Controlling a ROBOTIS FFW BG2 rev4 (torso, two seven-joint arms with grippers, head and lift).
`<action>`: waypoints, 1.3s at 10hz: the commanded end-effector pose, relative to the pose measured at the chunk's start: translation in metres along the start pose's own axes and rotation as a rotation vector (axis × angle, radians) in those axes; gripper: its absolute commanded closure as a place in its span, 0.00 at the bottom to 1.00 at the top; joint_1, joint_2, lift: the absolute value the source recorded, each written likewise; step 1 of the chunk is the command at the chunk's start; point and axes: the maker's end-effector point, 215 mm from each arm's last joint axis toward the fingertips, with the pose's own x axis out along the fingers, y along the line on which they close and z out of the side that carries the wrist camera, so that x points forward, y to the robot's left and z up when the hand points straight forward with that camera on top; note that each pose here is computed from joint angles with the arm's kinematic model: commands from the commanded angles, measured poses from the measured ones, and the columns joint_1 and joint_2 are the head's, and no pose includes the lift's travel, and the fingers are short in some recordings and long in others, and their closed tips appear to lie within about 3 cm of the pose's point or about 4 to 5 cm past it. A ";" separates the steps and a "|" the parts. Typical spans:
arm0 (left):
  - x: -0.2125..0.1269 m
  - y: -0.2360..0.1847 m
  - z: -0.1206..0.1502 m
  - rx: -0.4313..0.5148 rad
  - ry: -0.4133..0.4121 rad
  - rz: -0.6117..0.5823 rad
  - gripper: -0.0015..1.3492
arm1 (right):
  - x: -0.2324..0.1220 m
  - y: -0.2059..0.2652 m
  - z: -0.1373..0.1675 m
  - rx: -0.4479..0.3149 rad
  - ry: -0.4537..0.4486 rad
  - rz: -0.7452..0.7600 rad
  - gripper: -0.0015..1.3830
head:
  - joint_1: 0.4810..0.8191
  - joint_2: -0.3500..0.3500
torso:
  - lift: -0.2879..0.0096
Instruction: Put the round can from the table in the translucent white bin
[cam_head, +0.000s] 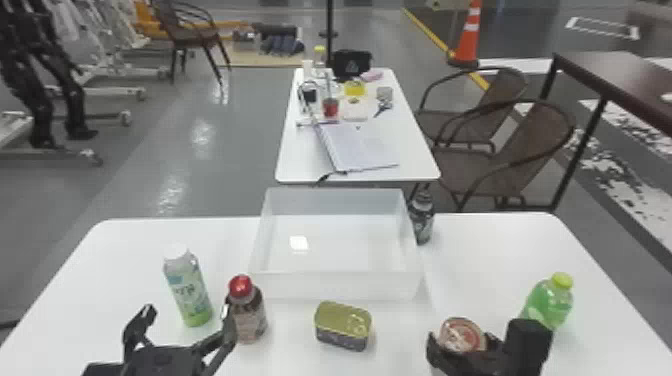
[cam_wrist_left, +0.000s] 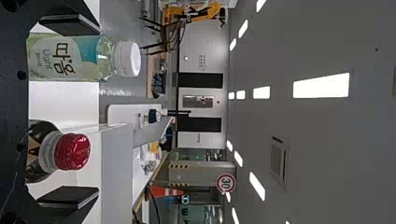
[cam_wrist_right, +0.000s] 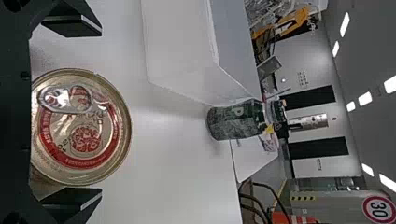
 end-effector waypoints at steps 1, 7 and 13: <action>0.000 0.000 -0.001 -0.005 0.001 0.002 0.07 | 0.001 0.001 -0.004 -0.001 0.017 0.002 0.07 | 0.20 0.50 | 0.63; -0.001 0.000 -0.004 -0.021 0.007 0.002 0.07 | 0.004 -0.003 -0.006 -0.038 0.029 -0.006 0.44 | 0.20 0.50 | 0.63; -0.002 0.000 -0.005 -0.025 0.008 0.002 0.07 | -0.005 -0.002 0.025 -0.028 -0.024 -0.007 0.54 | 0.20 0.50 | 0.63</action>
